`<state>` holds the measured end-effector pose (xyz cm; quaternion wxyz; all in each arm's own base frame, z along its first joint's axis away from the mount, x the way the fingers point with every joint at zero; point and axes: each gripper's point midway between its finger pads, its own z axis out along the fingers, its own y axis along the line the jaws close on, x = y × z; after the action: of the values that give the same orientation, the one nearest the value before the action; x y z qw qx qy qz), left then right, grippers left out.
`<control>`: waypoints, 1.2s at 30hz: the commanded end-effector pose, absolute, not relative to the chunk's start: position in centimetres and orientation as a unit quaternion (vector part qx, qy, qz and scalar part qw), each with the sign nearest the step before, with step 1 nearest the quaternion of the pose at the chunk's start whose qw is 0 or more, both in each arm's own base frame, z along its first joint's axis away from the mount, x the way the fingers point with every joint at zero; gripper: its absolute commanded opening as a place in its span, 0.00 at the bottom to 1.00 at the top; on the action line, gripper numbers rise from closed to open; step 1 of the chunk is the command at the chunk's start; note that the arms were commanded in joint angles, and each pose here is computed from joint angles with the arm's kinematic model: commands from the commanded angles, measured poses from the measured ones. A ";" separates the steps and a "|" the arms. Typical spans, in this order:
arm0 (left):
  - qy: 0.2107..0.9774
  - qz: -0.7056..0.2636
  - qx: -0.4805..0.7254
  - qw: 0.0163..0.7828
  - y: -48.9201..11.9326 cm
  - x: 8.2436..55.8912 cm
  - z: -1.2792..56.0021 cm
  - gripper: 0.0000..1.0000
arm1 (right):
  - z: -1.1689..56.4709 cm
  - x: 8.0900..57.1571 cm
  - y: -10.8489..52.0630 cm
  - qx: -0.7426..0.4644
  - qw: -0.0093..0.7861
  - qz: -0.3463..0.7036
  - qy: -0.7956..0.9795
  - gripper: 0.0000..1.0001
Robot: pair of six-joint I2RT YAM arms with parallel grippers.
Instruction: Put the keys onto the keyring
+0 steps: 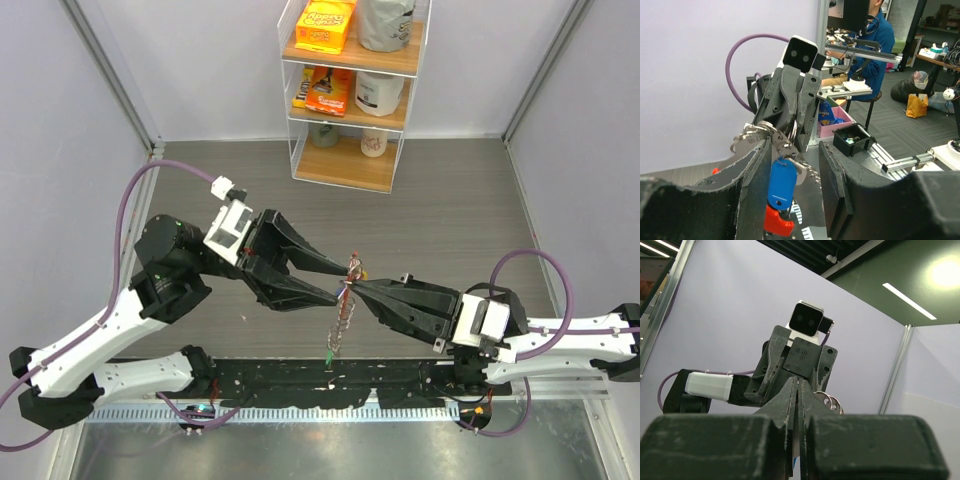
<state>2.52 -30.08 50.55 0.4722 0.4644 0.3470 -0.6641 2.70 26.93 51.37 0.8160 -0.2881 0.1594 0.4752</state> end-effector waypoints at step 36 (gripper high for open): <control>0.554 -0.449 0.363 0.600 -24.5 10.6 43.4 0.54 | 45.3 9.9 26.5 -0.266 0.795 0.392 0.378 0.06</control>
<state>7.68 -25.48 46.35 0.5827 0.3886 0.4911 -0.5180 7.74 27.06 48.14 0.8084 -0.2866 0.3082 0.4115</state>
